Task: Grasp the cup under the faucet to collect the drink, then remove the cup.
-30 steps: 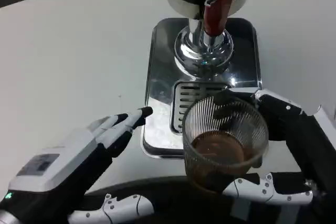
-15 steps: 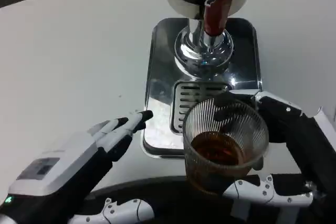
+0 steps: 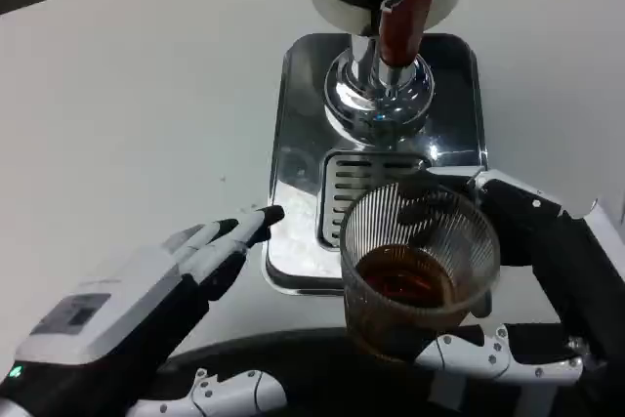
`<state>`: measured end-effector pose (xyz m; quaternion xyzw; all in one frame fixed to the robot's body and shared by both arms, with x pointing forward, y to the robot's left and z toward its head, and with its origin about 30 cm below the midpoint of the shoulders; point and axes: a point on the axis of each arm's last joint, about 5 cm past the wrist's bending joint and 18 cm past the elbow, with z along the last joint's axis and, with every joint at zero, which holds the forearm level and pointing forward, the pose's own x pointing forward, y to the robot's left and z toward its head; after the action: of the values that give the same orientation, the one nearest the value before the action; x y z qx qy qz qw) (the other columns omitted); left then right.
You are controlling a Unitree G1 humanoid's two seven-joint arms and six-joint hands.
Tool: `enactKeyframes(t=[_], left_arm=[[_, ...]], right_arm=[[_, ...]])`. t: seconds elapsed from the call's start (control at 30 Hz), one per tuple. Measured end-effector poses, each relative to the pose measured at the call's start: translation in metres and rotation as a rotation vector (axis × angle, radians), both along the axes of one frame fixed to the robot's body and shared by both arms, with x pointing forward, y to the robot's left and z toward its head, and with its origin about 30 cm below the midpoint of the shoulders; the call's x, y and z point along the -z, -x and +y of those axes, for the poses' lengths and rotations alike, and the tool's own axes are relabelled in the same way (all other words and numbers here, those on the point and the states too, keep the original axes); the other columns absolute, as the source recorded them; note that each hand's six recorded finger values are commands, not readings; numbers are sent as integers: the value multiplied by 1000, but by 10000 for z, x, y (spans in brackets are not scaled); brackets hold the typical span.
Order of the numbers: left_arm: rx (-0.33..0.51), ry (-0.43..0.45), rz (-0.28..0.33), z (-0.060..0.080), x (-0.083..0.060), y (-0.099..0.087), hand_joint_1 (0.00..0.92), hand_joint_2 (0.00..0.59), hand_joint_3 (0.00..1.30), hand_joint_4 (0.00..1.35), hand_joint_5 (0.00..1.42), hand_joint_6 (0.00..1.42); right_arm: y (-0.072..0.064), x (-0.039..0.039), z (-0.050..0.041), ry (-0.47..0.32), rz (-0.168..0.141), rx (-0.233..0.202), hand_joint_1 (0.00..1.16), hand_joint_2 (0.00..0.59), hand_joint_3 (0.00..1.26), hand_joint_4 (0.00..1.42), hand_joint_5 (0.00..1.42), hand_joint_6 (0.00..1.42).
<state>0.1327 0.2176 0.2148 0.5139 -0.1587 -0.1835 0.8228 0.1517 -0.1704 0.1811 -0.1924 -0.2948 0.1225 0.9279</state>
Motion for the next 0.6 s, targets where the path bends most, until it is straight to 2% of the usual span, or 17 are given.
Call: enactKeyframes(t=[0.6], left_arm=[[-4, -2, 11, 3, -1, -5, 0, 99, 5, 0, 0, 0]], right_arm=[[-2, -7, -20, 4, 0, 0, 934, 145, 920, 1041, 1220, 1214]])
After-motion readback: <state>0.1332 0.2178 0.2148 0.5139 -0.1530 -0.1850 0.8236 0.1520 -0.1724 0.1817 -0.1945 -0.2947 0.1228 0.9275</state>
